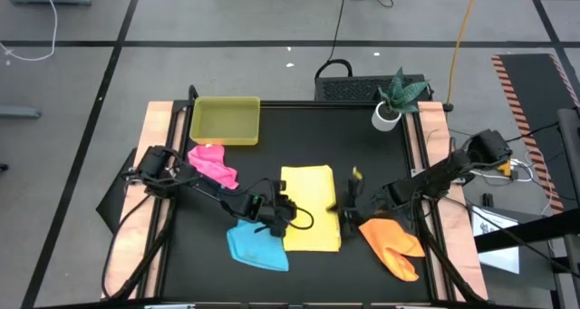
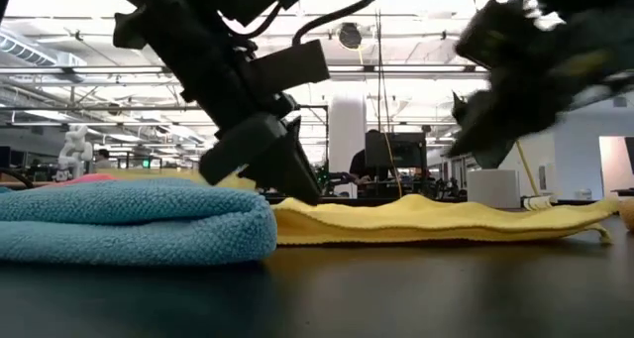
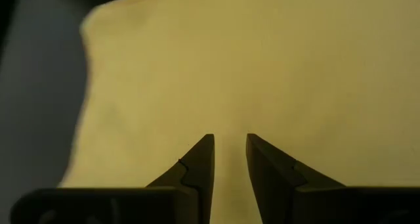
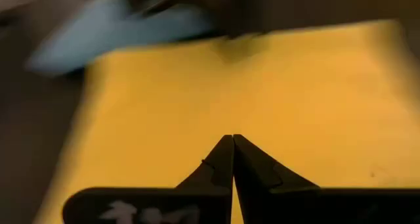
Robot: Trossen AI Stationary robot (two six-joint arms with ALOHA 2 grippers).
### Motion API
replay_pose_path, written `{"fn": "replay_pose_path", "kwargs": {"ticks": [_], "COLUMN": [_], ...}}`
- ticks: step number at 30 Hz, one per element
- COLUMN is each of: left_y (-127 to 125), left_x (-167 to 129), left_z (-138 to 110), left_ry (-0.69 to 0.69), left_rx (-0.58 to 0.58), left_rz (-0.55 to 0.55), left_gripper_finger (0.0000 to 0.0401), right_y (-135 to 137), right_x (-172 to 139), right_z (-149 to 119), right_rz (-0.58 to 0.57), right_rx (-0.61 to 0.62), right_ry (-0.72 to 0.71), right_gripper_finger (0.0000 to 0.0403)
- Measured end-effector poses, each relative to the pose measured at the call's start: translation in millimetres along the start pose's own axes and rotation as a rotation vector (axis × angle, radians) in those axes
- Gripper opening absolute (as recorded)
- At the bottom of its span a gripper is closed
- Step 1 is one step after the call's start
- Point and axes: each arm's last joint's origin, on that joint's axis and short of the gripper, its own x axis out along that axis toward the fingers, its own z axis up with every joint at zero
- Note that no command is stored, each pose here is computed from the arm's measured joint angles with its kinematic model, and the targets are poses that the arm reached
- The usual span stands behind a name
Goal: Fold microfiber towels
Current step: Fold the yellow microfiber cloth
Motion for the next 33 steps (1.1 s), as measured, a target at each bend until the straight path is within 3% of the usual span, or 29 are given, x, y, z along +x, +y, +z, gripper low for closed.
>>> {"fn": "replay_pose_path", "kwargs": {"ticks": [4,7,13,19,26,33], "left_y": [7.4,12.7,20.4,20.0,19.0,18.9], "left_x": [-0.1,-5.6,-19.4,-21.3,-21.5,-21.4], "left_z": [-2.2,-2.0,-4.7,-3.2,-1.5,-0.4], "left_ry": [0.032,0.045,0.092,0.077,0.064,0.055], "left_rx": [-0.042,-0.073,-0.119,-0.132,-0.137,-0.139], "left_rz": [0.071,0.135,0.198,0.204,0.193,0.184], "left_gripper_finger": [0.0092,0.0092,0.0092,0.0092,0.0092,0.0092], "right_y": [-32.5,-60.2,-104.3,-116.7,-117.8,-117.5], "right_x": [1.9,6.3,8.2,9.5,23.6,30.2], "right_z": [5.6,9.1,6.8,3.7,-6.2,-1.0], "right_rz": [-0.256,-0.325,-0.330,-0.225,-0.209,-0.157], "right_rx": [0.041,0.127,0.325,0.452,0.484,0.445], "right_ry": [-0.009,0.002,0.069,0.113,0.147,0.074], "right_gripper_finger": [0.0005,0.0024,0.0093,0.0145,0.0149,0.0114]}}
